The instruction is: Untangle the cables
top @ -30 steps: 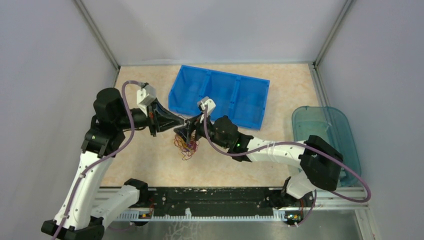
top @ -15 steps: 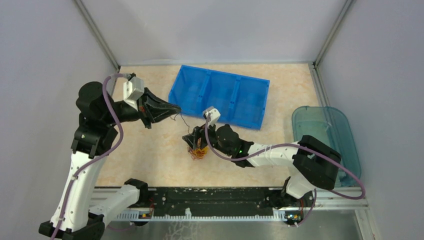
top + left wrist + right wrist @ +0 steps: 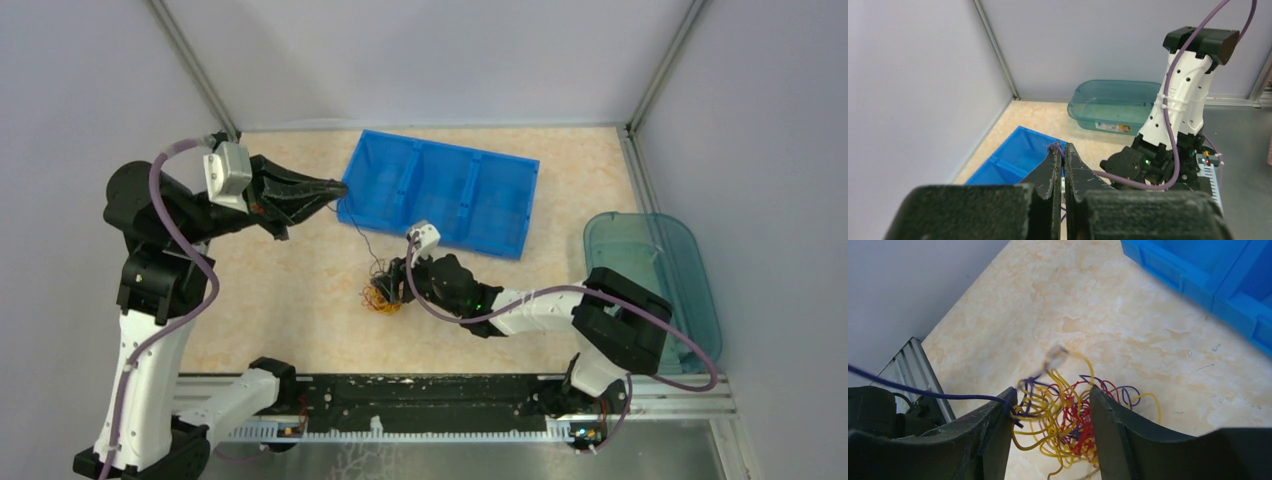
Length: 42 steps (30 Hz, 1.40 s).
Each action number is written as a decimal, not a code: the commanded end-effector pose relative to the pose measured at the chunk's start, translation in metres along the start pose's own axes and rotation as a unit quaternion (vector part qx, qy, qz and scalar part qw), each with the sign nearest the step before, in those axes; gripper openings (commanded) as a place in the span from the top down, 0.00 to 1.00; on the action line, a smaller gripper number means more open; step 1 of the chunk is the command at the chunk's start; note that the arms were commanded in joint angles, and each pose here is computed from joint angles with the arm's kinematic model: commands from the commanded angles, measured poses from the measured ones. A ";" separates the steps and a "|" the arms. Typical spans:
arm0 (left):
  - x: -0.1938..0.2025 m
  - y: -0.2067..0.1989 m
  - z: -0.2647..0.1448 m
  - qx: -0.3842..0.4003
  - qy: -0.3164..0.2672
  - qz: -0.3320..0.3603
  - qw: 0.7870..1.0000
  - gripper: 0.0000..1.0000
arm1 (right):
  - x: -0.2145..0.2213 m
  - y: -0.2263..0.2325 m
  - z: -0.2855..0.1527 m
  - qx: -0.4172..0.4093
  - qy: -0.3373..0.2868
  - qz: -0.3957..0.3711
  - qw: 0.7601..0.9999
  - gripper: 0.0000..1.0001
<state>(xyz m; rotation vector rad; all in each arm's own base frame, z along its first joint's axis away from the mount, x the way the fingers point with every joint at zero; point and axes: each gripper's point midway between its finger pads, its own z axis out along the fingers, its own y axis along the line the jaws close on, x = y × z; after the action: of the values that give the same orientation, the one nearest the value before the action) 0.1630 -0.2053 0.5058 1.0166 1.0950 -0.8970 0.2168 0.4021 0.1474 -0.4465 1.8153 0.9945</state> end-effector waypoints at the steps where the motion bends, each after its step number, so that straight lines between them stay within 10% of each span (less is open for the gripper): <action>1: -0.036 0.002 -0.001 -0.011 -0.037 0.053 0.998 0.96 | -0.007 0.012 0.007 -0.018 -0.017 0.009 1.000 0.44; 14: -0.121 0.017 -0.011 -0.080 -0.115 0.193 0.971 0.96 | 0.026 -0.004 0.011 0.004 0.021 0.011 1.000 0.46; 23: -0.200 0.020 -0.037 -0.164 -0.193 0.298 0.920 0.96 | 0.050 -0.014 0.012 0.017 0.048 0.021 0.998 0.66; 42: -0.357 0.002 -0.143 -0.392 -0.378 0.496 0.677 1.00 | 0.061 -0.030 0.001 0.046 0.052 0.029 0.997 0.68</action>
<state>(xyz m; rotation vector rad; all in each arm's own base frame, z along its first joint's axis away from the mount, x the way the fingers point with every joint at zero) 0.0800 -0.0697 0.8036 0.4163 0.1765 0.0355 0.2089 0.3886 0.0567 -0.4324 2.0342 0.9020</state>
